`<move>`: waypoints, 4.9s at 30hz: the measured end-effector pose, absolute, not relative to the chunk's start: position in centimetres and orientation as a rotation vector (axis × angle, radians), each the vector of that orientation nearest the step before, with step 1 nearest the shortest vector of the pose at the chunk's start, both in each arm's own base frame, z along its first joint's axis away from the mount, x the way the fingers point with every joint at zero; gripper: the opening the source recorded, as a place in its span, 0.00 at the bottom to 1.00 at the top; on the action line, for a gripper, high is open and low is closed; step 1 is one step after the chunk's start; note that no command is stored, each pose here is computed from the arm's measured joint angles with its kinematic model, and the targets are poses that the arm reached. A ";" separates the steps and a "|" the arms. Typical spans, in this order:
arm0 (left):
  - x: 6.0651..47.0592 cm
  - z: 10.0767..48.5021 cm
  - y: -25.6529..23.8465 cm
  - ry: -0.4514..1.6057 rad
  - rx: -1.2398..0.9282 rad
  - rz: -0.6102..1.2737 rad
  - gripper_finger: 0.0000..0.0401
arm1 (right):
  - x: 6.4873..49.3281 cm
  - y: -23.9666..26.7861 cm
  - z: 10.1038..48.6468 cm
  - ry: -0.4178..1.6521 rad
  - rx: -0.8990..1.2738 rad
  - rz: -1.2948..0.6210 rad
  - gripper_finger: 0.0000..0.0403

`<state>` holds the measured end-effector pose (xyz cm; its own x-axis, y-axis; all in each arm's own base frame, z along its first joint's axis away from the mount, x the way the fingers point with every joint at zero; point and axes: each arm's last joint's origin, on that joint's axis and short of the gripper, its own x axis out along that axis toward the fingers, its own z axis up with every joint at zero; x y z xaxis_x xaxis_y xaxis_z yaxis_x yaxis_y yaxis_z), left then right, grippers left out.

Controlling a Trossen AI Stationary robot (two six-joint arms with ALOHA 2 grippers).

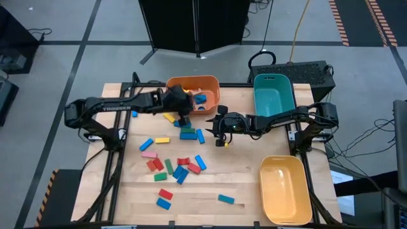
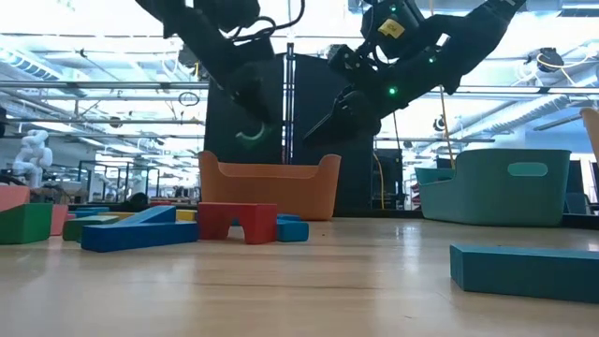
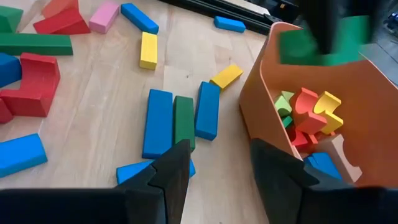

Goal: Sort blocks by size
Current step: Put the green arch block into the orange bin, then put the red arch block into the orange bin

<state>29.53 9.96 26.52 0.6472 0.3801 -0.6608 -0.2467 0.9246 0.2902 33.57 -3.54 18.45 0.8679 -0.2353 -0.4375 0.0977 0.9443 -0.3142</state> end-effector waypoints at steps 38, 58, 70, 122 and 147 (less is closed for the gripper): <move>31.9 17.8 21.2 0.681 0.008 0.482 0.32 | 33.6 -3.6 18.5 0.490 -0.289 -0.178 0.39; 31.5 20.0 19.4 0.707 0.015 0.521 0.62 | 33.6 -3.5 18.5 0.483 -0.289 -0.179 0.39; 29.7 25.8 12.1 0.749 0.090 0.344 0.63 | 34.3 -3.1 17.6 0.444 -0.194 -0.101 0.39; 21.9 13.7 -10.5 0.811 -0.011 0.151 0.63 | 35.7 -1.0 15.9 0.378 -0.154 0.000 0.39; 22.1 11.0 -10.4 0.919 0.063 0.189 0.56 | 35.7 -1.0 16.0 0.375 -0.151 0.000 0.39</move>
